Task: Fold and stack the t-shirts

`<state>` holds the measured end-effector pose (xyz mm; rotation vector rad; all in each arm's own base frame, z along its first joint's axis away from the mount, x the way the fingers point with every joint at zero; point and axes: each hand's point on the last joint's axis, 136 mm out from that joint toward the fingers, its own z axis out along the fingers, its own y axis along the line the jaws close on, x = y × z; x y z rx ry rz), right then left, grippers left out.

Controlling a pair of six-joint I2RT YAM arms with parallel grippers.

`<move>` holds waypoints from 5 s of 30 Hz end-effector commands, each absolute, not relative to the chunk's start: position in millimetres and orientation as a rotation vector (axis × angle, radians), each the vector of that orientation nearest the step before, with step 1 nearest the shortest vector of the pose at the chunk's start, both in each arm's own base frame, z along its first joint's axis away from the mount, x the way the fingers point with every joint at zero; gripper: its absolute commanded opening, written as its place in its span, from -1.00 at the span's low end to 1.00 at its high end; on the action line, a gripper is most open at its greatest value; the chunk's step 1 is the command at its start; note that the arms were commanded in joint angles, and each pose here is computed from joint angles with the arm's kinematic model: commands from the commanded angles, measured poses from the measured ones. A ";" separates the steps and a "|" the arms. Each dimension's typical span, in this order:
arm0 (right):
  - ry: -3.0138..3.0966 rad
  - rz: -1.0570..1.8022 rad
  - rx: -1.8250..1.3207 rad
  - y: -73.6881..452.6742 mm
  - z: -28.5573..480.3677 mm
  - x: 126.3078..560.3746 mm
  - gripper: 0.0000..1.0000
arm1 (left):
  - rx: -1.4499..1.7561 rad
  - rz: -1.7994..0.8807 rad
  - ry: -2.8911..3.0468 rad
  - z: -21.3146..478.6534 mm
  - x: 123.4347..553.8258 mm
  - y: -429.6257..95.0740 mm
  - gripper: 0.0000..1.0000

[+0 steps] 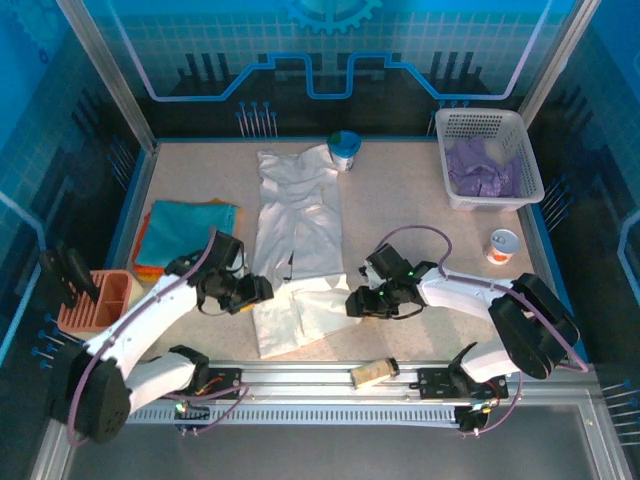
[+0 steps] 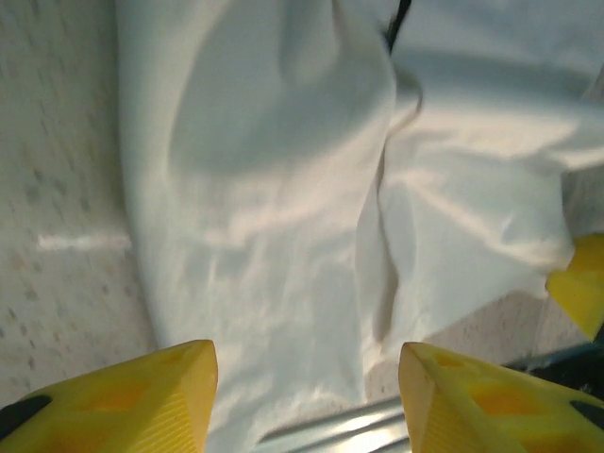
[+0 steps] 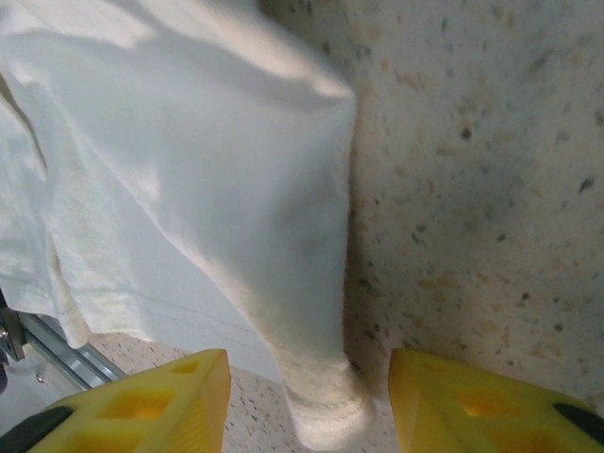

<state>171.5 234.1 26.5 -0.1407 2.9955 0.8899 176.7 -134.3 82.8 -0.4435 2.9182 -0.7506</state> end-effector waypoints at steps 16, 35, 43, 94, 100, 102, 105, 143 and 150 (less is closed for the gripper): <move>3.055 0.971 -0.097 235.6 22.3 140.7 -0.88 | -0.732 -0.657 3.063 31.1 95.4 -139.1 0.02; 3.124 0.950 0.044 219.3 3.9 109.8 -1.00 | -0.647 -0.446 3.173 18.5 74.5 -131.2 0.00; 3.118 0.933 0.057 216.7 2.6 110.7 -1.00 | -0.657 -0.468 3.144 11.1 77.0 -131.1 -0.02; 2.950 0.919 0.170 203.4 89.6 131.5 -1.00 | -0.455 -0.633 2.904 104.1 120.0 -188.8 -1.00; 2.885 0.955 0.161 212.1 114.7 165.6 -1.00 | -0.434 -0.675 2.834 129.2 148.6 -187.7 -1.00; 2.861 0.954 0.172 213.3 122.2 178.9 -1.00 | -0.442 -0.695 2.804 136.6 160.7 -185.9 -1.00; 2.797 0.972 0.196 217.1 135.6 203.3 -1.00 | -0.461 -0.711 2.750 147.4 182.7 -179.2 -1.00; 2.802 1.165 0.332 252.1 110.6 414.2 -1.00 | -0.575 -0.837 2.621 117.6 399.0 -129.8 -1.00; 2.771 1.212 0.376 254.1 90.2 450.3 -0.79 | -0.641 -0.903 2.593 83.1 430.8 -114.4 -0.91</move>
